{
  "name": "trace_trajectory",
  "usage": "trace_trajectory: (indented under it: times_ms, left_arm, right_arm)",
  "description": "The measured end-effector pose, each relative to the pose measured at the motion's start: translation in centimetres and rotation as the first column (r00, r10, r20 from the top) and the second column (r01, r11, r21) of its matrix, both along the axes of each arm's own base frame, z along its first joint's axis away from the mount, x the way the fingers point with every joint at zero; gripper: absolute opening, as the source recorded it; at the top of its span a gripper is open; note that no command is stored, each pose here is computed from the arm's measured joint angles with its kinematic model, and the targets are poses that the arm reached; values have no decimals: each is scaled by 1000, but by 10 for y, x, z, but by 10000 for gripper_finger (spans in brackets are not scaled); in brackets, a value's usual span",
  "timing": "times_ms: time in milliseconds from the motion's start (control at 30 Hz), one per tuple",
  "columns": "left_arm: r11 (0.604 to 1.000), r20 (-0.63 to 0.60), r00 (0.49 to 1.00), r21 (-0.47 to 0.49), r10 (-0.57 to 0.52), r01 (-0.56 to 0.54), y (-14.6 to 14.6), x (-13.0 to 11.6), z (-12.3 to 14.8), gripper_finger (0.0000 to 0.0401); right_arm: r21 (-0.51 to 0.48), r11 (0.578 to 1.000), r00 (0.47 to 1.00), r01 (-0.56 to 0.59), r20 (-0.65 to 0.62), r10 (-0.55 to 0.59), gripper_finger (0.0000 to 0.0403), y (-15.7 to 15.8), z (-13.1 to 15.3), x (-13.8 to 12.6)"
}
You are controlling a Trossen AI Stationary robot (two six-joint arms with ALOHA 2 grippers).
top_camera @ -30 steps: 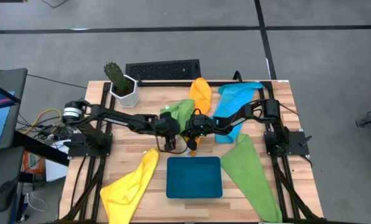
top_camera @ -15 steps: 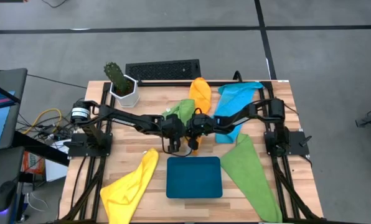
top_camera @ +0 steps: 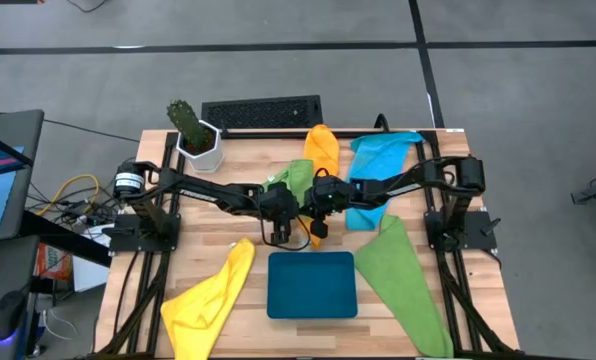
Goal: Fold microfiber towels
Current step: Fold the top green microfiber towel
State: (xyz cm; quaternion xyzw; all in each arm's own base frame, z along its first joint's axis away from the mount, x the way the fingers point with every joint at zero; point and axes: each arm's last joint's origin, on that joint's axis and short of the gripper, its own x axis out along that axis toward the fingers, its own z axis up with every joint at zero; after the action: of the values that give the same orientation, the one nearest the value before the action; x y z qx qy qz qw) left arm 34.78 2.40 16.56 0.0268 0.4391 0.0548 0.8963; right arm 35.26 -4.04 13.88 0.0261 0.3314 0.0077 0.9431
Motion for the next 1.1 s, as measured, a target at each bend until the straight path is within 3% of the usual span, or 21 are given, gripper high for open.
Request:
trace_trajectory:
  times_ms: [167, 333, 433, 633, 867, 1100]
  left_arm:
    - [1000, -63, 998, -13, 26, -27, 0, -6, 2, 0]
    - [998, -116, 992, 20, 56, -54, 1, -14, 17, 0]
    - [997, -95, 993, 49, 67, -63, 2, -15, 23, 0]
    - [999, -59, 997, 24, 42, -40, 5, -12, 25, 0]
    - [1000, -41, 999, -6, -23, 23, 6, -10, 25, 0]
    - [998, -34, 997, 3, -62, 62, 5, -9, 25, 0]
  right_arm:
    - [-4, 1000, 1000, -2, 26, 2, 61, 0, -1, 3]
    - [16, 1000, 1000, 8, -18, -7, 61, -1, -24, 7]
    - [45, 999, 1000, 7, -28, -6, 61, 0, -28, 7]
    - [-7, 1000, 998, -12, 63, 12, 61, 4, -20, 13]
    - [7, 1000, 1000, 10, 11, -10, 61, 2, -51, 16]
    - [23, 1000, 999, 11, 47, -12, 60, 4, -28, 13]
